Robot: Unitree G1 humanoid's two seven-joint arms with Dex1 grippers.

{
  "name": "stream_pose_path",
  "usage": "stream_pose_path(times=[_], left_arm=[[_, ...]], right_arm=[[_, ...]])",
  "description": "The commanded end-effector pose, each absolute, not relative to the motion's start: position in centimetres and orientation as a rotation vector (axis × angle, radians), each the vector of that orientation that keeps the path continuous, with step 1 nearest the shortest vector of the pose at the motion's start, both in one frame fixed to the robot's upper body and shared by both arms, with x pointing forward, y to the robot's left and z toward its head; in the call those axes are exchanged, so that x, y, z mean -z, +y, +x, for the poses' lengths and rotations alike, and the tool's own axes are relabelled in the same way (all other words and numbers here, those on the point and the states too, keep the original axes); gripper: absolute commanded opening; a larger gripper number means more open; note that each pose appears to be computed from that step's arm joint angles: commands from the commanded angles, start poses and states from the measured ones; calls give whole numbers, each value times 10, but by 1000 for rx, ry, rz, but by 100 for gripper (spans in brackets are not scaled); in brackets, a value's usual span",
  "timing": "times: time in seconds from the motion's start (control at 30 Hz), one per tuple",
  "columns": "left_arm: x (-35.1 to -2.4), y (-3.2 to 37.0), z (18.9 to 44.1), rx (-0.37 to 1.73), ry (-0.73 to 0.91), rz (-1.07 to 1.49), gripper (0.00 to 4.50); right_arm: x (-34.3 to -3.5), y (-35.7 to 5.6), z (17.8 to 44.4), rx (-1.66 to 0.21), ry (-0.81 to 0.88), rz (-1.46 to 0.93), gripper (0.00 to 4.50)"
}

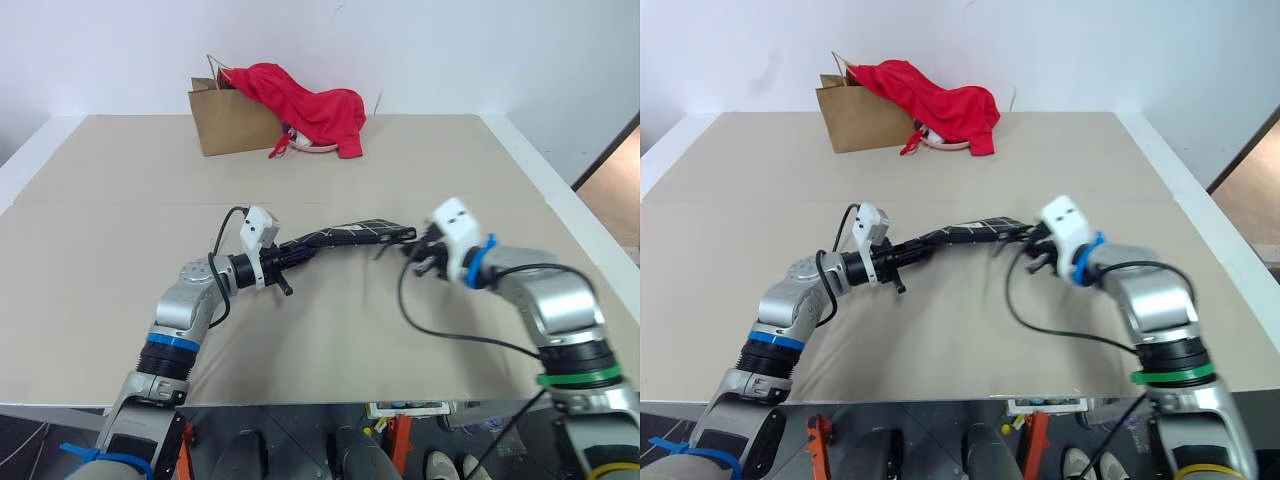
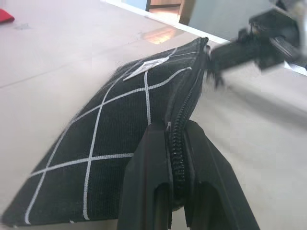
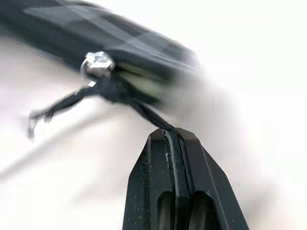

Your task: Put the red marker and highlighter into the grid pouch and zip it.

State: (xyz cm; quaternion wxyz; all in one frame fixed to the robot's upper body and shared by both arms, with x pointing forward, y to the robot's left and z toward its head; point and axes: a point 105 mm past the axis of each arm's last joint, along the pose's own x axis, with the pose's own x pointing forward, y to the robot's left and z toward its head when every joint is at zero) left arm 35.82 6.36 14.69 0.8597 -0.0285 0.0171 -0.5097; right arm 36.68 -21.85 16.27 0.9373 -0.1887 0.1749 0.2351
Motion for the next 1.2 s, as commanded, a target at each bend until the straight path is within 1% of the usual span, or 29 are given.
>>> stream_pose_path(times=[0.03,0.1,0.13,0.17,0.23,0.27,0.3,0.33,0.4,0.47,0.5,0.57,0.67,0.73,0.77,0.83,0.87,0.9,0.93,1.0,1.03,1.13,1.2], left_arm=[[-165,72,358,1050,-37,-46,0],[-165,72,358,1051,-37,-44,0],[-165,72,358,1054,-40,-38,0],[-165,71,357,1060,-44,-33,0],[-165,69,355,1078,-54,-21,0],[-164,68,353,1093,-60,-7,0],[-164,67,352,1105,-65,5,0],[-163,66,351,1113,-69,15,0],[-162,66,350,1123,-76,31,0],[-162,65,350,1143,-99,45,0],[-163,64,349,1158,-113,44,0],[-161,64,348,1184,-127,55,0],[-147,64,345,1229,-113,144,0],[-137,65,343,1253,-97,199,0],[-132,65,341,1270,-76,205,40],[-126,64,333,1317,-49,203,93],[-124,63,329,1336,-42,200,105],[-125,62,327,1342,-53,199,173],[-127,63,327,1331,-70,199,208],[-136,66,325,1316,-111,185,304],[-143,68,324,1313,-132,154,341],[-163,78,320,1293,-142,39,341],[-178,92,323,1227,-133,-66,341]], right_arm=[[-181,-246,368,-410,321,-407,4],[-180,-241,368,-432,321,-394,4],[-177,-232,367,-469,320,-373,4],[-175,-224,365,-503,318,-352,32],[-171,-208,359,-588,315,-321,76],[-171,-203,356,-615,308,-313,114],[-172,-200,353,-637,303,-298,114],[-173,-198,349,-668,298,-277,158],[-177,-199,336,-736,297,-257,226],[-181,-213,312,-797,313,-279,226],[-182,-223,305,-789,322,-297,226],[-182,-240,295,-768,331,-314,226],[-184,-259,283,-737,333,-310,226],[-182,-269,279,-700,333,-305,226],[-182,-272,278,-682,326,-300,231],[-181,-274,278,-661,313,-286,233],[-180,-274,278,-656,308,-282,233],[-179,-274,278,-655,306,-275,233],[-178,-273,278,-655,305,-271,233],[-176,-273,278,-655,305,-263,233],[-176,-274,280,-653,299,-254,233],[-177,-278,284,-640,283,-239,233],[-179,-283,288,-621,266,-233,233]])
